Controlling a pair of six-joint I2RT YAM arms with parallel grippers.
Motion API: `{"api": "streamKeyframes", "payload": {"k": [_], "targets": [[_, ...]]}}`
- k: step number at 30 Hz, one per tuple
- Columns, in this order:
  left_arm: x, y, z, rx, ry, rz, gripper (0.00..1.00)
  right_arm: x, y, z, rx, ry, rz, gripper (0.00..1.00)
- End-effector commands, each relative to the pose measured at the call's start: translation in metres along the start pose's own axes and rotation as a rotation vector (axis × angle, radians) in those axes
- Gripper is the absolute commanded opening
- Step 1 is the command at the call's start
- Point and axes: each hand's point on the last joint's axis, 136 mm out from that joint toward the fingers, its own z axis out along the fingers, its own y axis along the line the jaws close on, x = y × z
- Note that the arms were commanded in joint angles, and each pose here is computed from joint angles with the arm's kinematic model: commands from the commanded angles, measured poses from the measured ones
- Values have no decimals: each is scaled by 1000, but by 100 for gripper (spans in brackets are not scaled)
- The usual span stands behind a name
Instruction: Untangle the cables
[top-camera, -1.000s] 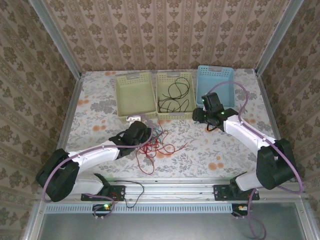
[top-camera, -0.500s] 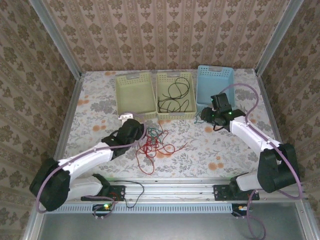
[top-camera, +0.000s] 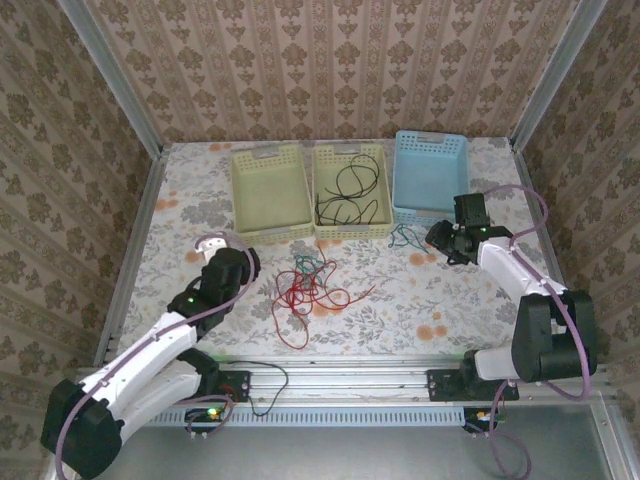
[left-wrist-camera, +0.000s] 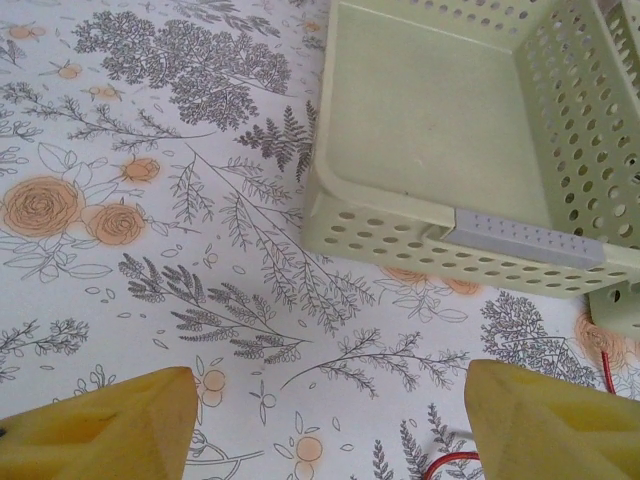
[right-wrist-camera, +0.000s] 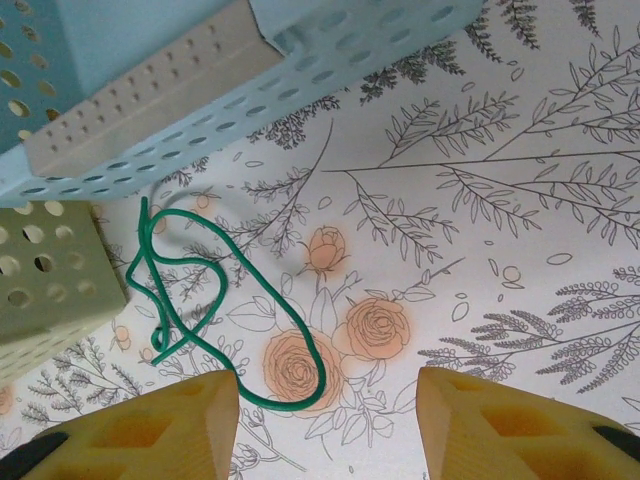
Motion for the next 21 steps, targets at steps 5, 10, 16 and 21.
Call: {"api": "streamKeyframes", "payload": {"k": [5, 10, 16, 21], "targets": [[14, 3, 7, -5, 44, -18, 72, 0, -3, 9, 22, 18, -4, 52], [24, -5, 17, 12, 85, -20, 74, -1, 2, 24, 14, 55, -11, 52], [41, -19, 28, 41, 134, -8, 74, 13, 21, 39, -37, 116, -43, 51], [50, -30, 34, 48, 157, 21, 74, 40, 26, 45, -44, 173, -67, 50]]}}
